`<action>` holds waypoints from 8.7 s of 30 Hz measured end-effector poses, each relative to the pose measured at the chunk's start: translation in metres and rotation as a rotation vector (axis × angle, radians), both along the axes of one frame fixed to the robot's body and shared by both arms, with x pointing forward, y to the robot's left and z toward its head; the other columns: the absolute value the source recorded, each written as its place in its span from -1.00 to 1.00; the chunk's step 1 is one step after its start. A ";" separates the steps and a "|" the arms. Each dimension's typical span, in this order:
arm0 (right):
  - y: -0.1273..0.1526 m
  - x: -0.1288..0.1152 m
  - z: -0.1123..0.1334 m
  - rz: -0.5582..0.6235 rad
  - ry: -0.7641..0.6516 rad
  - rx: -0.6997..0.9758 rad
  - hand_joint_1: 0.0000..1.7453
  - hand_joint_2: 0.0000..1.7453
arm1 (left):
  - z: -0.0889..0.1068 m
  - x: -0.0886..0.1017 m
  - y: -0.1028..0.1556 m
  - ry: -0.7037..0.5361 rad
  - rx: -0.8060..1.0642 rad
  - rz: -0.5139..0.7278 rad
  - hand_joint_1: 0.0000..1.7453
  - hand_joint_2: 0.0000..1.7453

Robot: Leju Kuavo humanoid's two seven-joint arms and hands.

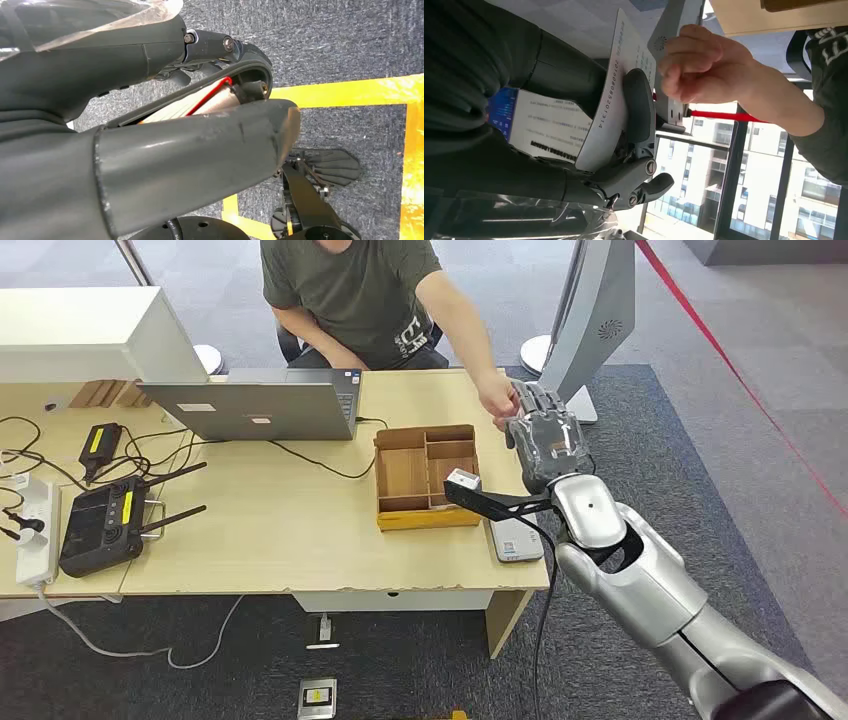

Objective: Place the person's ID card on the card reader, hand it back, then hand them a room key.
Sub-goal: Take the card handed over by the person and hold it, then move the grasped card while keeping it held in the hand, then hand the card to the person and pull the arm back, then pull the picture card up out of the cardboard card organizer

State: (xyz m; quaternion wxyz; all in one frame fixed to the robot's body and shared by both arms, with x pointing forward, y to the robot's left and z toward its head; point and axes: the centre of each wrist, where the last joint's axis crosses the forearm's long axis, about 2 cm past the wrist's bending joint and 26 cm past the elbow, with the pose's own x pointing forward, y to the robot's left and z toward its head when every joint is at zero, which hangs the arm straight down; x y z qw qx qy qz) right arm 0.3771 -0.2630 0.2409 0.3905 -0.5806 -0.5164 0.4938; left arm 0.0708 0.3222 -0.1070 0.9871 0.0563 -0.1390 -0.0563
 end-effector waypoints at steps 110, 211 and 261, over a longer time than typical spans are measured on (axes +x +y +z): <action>-0.002 0.011 -0.063 -0.115 0.275 -0.005 1.00 1.00 | 0.000 -0.001 -0.001 0.011 0.029 -0.010 -1.00 -1.00; -0.055 -0.028 -0.021 -0.119 0.066 0.607 -1.00 -1.00 | -0.001 -0.004 -0.008 0.035 0.024 0.024 -1.00 -1.00; 0.043 -0.059 -0.064 0.089 0.194 0.335 -1.00 1.00 | 0.000 0.000 -0.004 0.004 0.028 -0.037 -1.00 -1.00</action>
